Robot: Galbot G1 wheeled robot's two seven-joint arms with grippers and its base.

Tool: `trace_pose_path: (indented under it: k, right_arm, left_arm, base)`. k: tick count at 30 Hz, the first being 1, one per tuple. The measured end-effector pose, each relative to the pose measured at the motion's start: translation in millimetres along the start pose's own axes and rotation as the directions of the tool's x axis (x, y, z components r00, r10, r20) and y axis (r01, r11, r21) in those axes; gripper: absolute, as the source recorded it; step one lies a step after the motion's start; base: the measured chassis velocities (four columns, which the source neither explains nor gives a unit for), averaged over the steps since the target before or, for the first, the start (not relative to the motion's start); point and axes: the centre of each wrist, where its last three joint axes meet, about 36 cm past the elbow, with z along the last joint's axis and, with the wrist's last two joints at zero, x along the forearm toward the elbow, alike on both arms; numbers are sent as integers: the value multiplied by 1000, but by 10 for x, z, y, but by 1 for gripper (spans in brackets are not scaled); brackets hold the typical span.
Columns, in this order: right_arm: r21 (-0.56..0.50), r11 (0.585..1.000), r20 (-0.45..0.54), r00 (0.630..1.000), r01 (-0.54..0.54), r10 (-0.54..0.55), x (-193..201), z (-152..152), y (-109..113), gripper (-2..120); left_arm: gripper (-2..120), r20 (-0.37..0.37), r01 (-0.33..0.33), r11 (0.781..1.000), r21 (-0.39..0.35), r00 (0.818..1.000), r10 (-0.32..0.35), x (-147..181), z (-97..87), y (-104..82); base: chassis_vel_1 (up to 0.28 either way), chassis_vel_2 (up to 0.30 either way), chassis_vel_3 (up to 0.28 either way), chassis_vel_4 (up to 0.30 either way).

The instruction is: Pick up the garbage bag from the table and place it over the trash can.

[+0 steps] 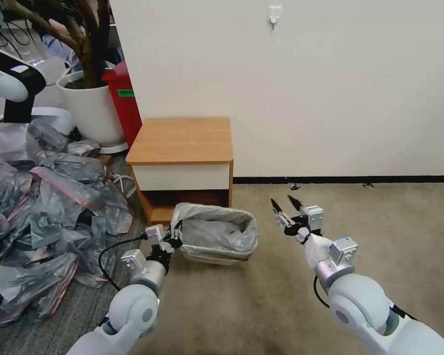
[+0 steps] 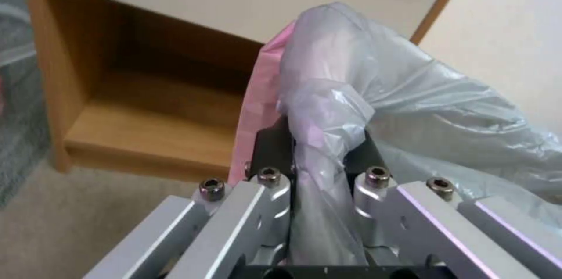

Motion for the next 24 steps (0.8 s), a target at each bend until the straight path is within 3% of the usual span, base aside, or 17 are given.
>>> trace_pose_path:
  k: [5,9,14,20,22,24]
  right_arm:
    - [62,992,-7,994,110,-110,-4,-3,-46,17]
    - [123,961,-75,968,249,-241,-54,-34,-128,0]
    - [160,911,-146,922,380,-359,-149,-92,-206,0]
    - [157,875,-236,878,458,-417,-226,-156,-265,0]
    - [129,855,-338,833,502,-438,-265,-211,-282,0]
    - [113,851,-383,813,512,-438,-288,-247,-278,0]
  left_arm:
    - [9,18,-24,999,-46,1000,25,0,25,-12]
    - [9,38,-61,993,-100,997,65,13,54,-30]
    - [9,58,-104,978,-182,991,117,47,92,-33]
    - [9,67,-134,964,-231,986,153,83,124,-47]
    - [9,72,-151,953,-263,982,176,106,149,-52]
    - [9,74,-161,947,-279,979,188,119,160,-56]
  base:
    - [0,0,0,0]
    - [0,0,0,0]
    - [0,0,0,0]
    - [0,0,0,0]
    - [0,0,0,0]
    - [0,0,0,0]
